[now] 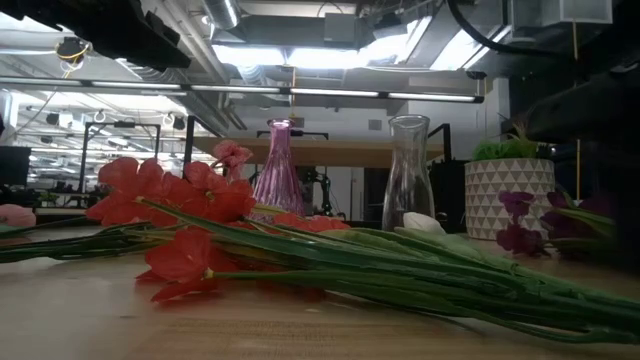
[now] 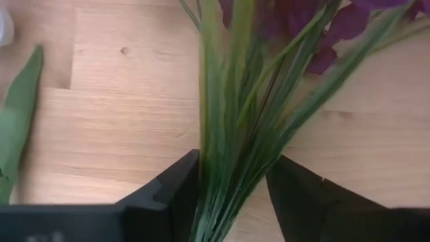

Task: Pick and place flowers into a vace then onto a shelf
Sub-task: Put the purple flowers into the transparent vase

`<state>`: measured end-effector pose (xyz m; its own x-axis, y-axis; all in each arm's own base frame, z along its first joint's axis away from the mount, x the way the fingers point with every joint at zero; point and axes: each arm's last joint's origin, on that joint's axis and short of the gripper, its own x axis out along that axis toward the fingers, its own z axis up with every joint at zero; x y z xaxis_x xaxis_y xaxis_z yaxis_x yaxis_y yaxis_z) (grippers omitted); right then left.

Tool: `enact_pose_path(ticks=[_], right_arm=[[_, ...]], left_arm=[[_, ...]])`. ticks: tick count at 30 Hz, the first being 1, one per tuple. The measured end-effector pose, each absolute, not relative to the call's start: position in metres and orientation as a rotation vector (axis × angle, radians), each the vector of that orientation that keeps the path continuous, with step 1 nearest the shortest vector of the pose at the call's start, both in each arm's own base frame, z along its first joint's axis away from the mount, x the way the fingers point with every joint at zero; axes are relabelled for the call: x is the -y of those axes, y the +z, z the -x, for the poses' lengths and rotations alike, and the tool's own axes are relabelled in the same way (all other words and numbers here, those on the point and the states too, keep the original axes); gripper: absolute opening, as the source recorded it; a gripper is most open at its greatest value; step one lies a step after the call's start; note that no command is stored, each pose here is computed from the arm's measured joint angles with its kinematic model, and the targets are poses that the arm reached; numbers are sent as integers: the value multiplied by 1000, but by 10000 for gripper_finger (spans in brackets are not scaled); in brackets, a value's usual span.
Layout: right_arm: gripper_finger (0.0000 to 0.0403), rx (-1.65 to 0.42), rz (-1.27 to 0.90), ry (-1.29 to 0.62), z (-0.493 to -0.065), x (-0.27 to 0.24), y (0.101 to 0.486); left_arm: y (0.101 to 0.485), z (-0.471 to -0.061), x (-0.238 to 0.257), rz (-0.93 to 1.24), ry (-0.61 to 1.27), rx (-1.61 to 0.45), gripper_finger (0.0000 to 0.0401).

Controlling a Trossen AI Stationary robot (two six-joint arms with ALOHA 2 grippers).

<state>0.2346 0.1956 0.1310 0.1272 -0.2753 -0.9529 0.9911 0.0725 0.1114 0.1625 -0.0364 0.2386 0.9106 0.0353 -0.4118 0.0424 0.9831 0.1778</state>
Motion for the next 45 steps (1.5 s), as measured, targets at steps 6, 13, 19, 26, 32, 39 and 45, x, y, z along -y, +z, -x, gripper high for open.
enact_pose_path(ticks=[6, 13, 19, 26, 32, 39, 45], right_arm=[[112, -950, -1008, -1201, -234, -196, 131], [43, -968, -1030, -1193, -234, -196, 134], [9, -970, -1044, -1180, -230, -193, 149], [21, -995, -1018, -1101, -221, -185, 178], [8, -973, -975, -1016, -209, -173, 208], [14, -951, -927, -931, -195, -160, 235], [9, -936, -873, -825, -187, -152, 252]], left_arm=[[239, -162, 36, -185, -3, -427, 3], [239, -162, 36, -185, -4, -427, 3], [239, -162, 36, -185, -3, -427, 3], [239, -162, 36, -183, -3, -427, 3], [239, -162, 36, -183, -3, -427, 3], [239, -162, 36, -183, -3, -427, 3], [239, -162, 36, -184, -3, -427, 3]])
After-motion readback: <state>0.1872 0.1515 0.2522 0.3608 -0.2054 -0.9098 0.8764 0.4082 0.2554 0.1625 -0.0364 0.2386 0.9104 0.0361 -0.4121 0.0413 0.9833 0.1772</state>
